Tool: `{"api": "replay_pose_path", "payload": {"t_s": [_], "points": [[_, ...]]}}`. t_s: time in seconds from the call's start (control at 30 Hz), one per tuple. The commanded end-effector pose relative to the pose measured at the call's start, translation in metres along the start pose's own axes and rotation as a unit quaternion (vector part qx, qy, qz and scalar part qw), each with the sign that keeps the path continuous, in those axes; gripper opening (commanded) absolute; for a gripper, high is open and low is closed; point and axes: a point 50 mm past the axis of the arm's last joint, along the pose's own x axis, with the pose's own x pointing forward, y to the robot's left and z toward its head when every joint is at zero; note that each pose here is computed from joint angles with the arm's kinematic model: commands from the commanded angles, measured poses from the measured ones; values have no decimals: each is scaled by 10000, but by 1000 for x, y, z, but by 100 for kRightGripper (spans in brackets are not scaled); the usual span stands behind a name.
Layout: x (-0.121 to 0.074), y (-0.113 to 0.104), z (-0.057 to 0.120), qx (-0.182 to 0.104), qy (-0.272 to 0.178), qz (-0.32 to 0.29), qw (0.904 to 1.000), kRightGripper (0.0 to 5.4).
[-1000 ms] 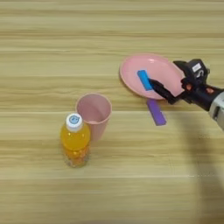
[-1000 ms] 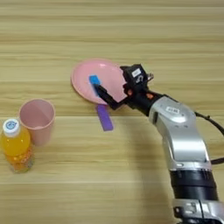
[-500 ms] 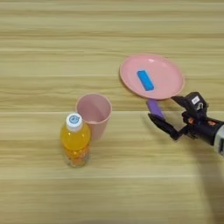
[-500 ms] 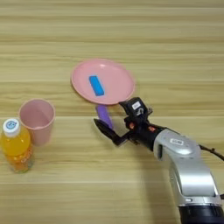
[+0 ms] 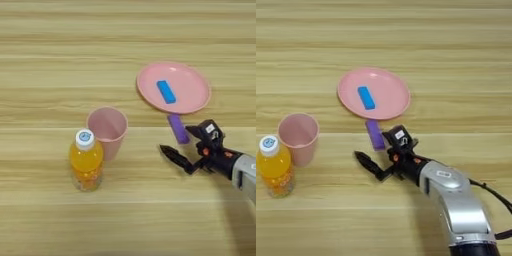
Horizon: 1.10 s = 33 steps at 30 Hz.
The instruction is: Move the objects on the table
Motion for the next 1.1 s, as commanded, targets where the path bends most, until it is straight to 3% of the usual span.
{"api": "replay_pose_path", "payload": {"t_s": [0.03, 0.63, 1.1], "points": [[2, -13, 26, -432, -470, -295, 9975, 538], [14, -17, 16, -188, -360, -493, 9980, 538], [16, -21, 11, -200, -160, -674, 9974, 382]]}}
